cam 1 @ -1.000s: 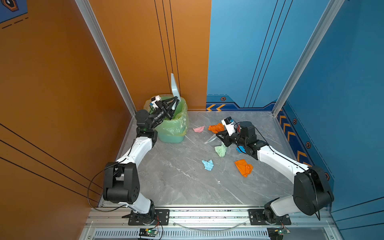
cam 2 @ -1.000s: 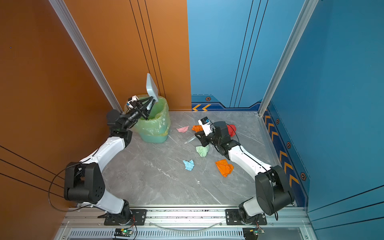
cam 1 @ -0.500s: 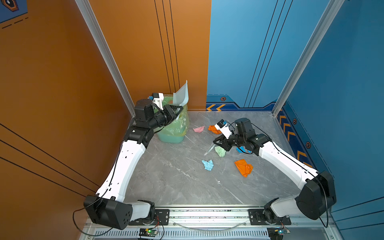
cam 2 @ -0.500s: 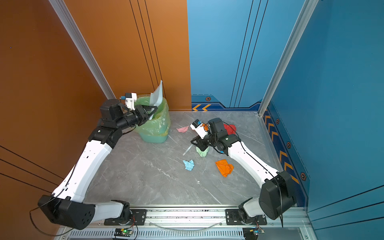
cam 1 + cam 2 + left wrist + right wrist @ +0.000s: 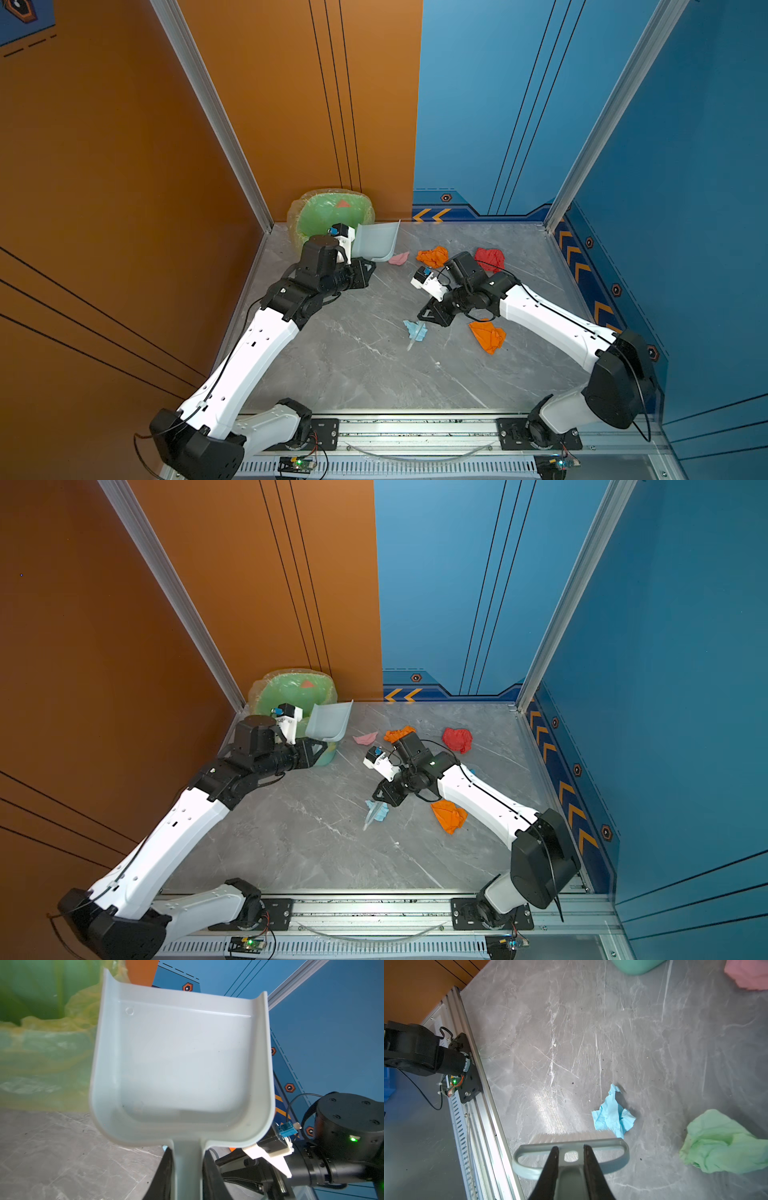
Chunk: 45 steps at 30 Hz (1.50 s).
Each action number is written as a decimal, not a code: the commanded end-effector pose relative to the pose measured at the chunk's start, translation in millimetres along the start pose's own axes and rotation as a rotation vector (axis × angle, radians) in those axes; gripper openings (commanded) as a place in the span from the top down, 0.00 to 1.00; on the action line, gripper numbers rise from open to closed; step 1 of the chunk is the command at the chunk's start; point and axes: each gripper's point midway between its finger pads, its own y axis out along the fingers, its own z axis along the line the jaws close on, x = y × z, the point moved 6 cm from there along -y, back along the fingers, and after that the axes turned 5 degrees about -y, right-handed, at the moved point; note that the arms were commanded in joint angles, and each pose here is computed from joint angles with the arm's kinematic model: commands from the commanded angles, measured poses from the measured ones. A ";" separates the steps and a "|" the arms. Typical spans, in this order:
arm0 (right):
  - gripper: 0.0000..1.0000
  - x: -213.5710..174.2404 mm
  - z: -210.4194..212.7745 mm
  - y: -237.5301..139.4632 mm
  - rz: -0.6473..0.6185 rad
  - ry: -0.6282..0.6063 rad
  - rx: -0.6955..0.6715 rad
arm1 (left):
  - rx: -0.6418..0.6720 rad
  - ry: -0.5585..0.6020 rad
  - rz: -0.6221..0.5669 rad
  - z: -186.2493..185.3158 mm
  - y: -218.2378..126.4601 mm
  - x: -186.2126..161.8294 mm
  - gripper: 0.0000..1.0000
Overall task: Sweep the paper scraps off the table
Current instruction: 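Lower the empty dustpan with the left gripper while the right moves the brush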
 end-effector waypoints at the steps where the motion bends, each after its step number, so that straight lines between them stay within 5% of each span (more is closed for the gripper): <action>1: 1.00 -8.8 -12.5 19.4 0.045 0.051 -0.032 | 0.086 0.031 -0.019 16.1 -9.9 -14.8 1.00; 7: 1.00 -8.5 -42.4 49.6 0.053 0.076 -0.145 | 0.178 0.045 0.016 35.9 -16.4 -52.4 1.00; 23: 1.00 65.2 -123.3 69.5 -0.209 0.083 -0.269 | 0.249 0.051 0.113 61.0 -8.4 -123.7 1.00; 35: 1.00 81.9 -101.8 7.6 -0.323 -0.008 -0.076 | 0.359 0.185 0.290 77.6 16.6 -165.6 1.00; 45: 1.00 110.5 -147.5 -11.5 -0.487 0.036 -0.257 | 0.394 0.273 0.372 73.4 43.9 -180.6 1.00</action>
